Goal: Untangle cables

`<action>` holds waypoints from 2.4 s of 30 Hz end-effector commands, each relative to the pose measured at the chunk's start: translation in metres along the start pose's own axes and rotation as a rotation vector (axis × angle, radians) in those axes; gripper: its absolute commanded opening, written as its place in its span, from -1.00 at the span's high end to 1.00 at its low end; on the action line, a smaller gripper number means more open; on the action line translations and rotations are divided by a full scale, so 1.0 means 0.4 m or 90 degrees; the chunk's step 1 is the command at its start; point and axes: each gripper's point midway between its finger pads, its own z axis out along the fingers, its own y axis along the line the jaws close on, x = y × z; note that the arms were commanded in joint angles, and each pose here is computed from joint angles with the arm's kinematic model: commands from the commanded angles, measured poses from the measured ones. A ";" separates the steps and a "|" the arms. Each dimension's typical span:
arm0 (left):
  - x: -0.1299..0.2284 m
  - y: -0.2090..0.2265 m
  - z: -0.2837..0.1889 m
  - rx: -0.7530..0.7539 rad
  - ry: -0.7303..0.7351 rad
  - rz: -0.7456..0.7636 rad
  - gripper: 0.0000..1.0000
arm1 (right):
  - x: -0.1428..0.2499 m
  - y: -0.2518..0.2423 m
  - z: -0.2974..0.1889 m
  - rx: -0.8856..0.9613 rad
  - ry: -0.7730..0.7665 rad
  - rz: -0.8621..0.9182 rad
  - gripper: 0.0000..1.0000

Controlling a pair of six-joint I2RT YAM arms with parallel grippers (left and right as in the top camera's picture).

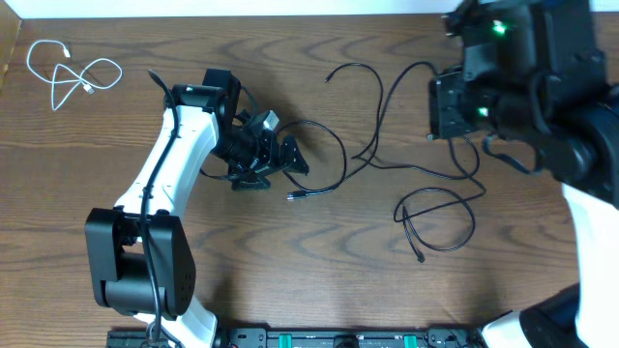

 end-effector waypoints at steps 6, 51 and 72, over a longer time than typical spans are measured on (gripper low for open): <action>0.022 -0.194 -0.063 0.262 -0.010 0.141 -0.95 | 0.011 0.026 0.070 -0.039 0.053 -0.019 0.98; -0.173 -0.497 -0.403 0.567 -0.035 -0.518 -0.59 | -0.060 0.222 0.184 -0.108 -0.008 -0.077 0.98; -0.151 -0.506 -0.401 0.563 -0.003 -0.504 0.11 | -0.073 0.258 0.219 -0.124 -0.028 -0.097 0.98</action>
